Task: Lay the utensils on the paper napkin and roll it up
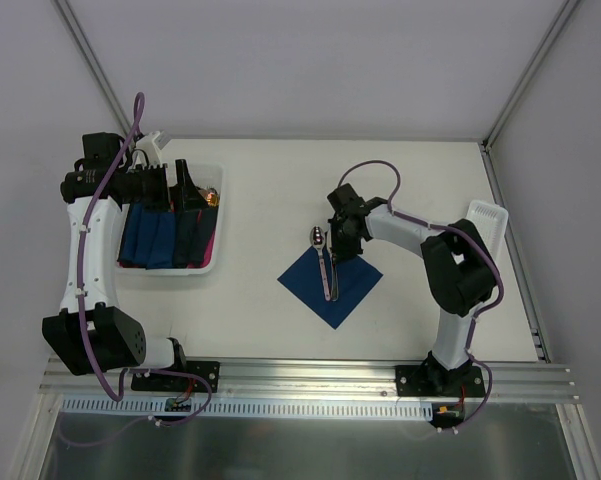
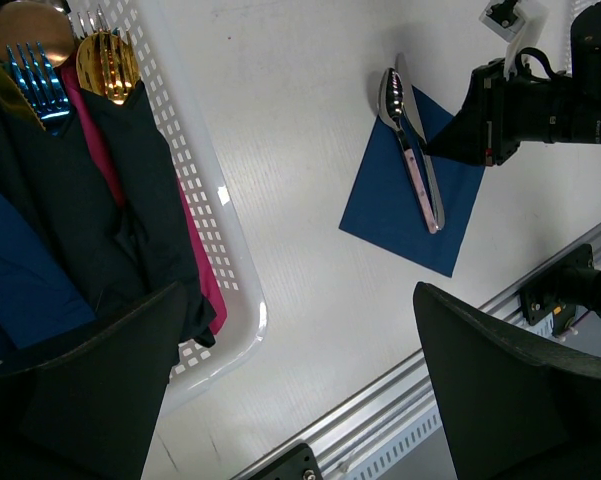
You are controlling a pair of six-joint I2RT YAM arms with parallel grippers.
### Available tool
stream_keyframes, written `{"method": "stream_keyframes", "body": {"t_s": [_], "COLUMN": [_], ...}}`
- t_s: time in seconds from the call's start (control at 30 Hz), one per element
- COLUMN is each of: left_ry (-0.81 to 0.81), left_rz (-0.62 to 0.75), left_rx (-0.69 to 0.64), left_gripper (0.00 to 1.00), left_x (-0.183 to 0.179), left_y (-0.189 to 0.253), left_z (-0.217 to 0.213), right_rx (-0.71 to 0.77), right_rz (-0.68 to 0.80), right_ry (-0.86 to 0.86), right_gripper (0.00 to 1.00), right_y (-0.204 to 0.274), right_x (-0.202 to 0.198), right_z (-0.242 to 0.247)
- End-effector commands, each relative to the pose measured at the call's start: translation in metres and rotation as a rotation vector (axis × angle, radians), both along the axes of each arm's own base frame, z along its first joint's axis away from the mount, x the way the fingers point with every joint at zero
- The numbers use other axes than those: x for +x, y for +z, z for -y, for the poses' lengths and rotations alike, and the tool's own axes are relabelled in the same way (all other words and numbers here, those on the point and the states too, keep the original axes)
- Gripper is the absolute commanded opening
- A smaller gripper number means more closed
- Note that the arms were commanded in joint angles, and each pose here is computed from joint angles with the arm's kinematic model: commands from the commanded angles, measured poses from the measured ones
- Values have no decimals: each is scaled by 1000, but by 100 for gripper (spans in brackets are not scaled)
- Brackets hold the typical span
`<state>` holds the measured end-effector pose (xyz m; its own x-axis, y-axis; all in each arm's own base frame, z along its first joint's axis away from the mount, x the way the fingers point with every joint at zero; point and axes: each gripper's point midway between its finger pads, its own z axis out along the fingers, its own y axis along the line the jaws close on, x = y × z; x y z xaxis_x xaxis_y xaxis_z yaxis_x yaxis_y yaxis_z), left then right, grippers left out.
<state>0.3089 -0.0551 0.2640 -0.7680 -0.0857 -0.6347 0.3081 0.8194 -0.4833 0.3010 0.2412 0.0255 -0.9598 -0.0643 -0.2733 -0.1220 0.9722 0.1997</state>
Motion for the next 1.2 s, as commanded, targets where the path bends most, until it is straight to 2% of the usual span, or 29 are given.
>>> {"method": "stream_keyframes", "body": {"t_s": [0.0, 0.17, 0.3, 0.47, 0.6, 0.63, 0.7, 0.73, 0.83, 0.93, 1.0, 1.17], "left_ry": [-13, -50, -150, -262, -316, -329, -312, -301, -281, -227, -197, -147], "left_rz": [29, 24, -28, -117, -145, -142, -186, -192, -250, -279, -273, -339], "left_rx": [3, 8, 97, 160, 262, 312, 328, 343, 376, 418, 492, 474], "left_gripper": [99, 99, 98, 79, 56, 54, 49, 41, 29, 31, 32, 37], "left_x": [-2, -3, -7, -3, 4, 4, 8, 11, 5, -2, -2, -2], "left_y": [6, 0, -28, -65, -93, -100, -116, -120, -141, -159, -172, -190], "left_z": [3, 8, 35, 74, 107, 118, 131, 135, 161, 182, 188, 210], "right_rx": [11, 21, 46, 104, 130, 129, 128, 126, 110, 136, 161, 168], "right_rz": [14, 12, 37, 107, 161, 169, 166, 158, 114, 63, 54, 29], "right_ry": [6, 7, -8, -43, -108, -135, -165, -175, -195, -212, -235, -267], "right_gripper": [17, 14, 14, 16, 18, 18, 18, 16, 8, 3, 3, 2], "right_y": [3, 5, 17, 52, 75, 77, 76, 74, 57, 39, 32, 14], "right_x": [8, 7, 6, 9, 8, 8, 3, 1, -7, -14, -13, -14], "right_z": [-4, -5, -5, -3, 9, 13, 23, 25, 30, 24, 20, 18]}}
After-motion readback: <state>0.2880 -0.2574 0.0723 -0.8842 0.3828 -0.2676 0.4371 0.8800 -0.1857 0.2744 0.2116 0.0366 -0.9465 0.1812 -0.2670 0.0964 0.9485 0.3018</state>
